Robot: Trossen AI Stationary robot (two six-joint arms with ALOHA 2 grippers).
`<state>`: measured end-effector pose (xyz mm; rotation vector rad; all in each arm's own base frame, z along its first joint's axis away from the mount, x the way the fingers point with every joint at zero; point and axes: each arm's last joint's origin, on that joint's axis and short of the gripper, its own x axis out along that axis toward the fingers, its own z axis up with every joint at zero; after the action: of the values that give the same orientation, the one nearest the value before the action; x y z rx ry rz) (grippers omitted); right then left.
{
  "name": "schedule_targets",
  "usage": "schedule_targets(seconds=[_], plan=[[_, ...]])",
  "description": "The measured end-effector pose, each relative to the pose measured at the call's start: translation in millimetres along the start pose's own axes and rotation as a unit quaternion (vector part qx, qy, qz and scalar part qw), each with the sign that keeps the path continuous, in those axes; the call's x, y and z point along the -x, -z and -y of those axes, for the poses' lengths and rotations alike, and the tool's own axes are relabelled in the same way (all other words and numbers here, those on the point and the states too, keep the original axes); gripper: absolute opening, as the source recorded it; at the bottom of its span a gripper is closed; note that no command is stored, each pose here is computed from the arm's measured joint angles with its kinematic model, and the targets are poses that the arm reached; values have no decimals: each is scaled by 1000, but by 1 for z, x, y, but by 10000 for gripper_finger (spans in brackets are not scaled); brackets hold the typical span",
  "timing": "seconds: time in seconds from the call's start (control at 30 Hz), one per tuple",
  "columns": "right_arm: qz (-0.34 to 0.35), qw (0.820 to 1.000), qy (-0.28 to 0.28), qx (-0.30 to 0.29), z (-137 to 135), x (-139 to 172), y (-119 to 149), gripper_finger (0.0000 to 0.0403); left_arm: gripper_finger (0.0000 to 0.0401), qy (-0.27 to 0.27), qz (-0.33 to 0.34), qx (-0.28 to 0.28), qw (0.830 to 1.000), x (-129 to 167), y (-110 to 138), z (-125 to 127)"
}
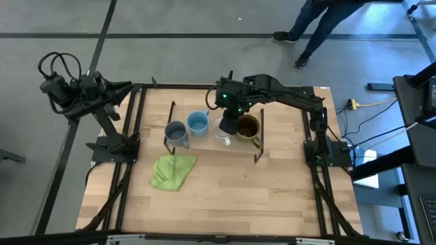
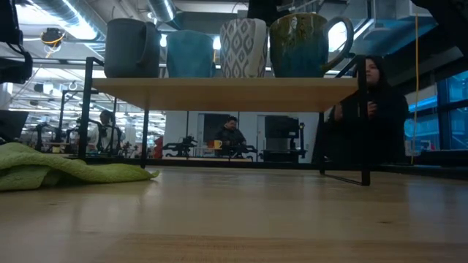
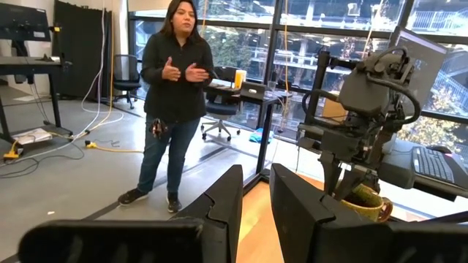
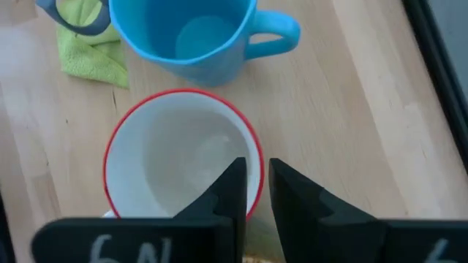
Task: Stack small to large cups/mugs on shelf
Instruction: Adjust the mugs on the shelf
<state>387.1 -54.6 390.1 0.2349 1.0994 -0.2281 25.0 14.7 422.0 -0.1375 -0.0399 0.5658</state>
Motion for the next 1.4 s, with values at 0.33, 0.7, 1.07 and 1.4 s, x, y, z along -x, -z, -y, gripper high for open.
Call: schedule_targets(seconds=[0.33,0.7,1.07,1.4], plan=[[-13,1000,-3,-11,0,0,2,131,66,0,0,0,1000,0,0,0],[-20,1000,4,-11,1,-5,3,146,66,0,0,0,1000,0,0,0],[-30,999,3,-11,1,-15,4,146,66,0,0,0,1000,0,0,0],[-24,1000,1,-13,0,-17,2,145,66,0,0,-4,1000,0,0,0]])
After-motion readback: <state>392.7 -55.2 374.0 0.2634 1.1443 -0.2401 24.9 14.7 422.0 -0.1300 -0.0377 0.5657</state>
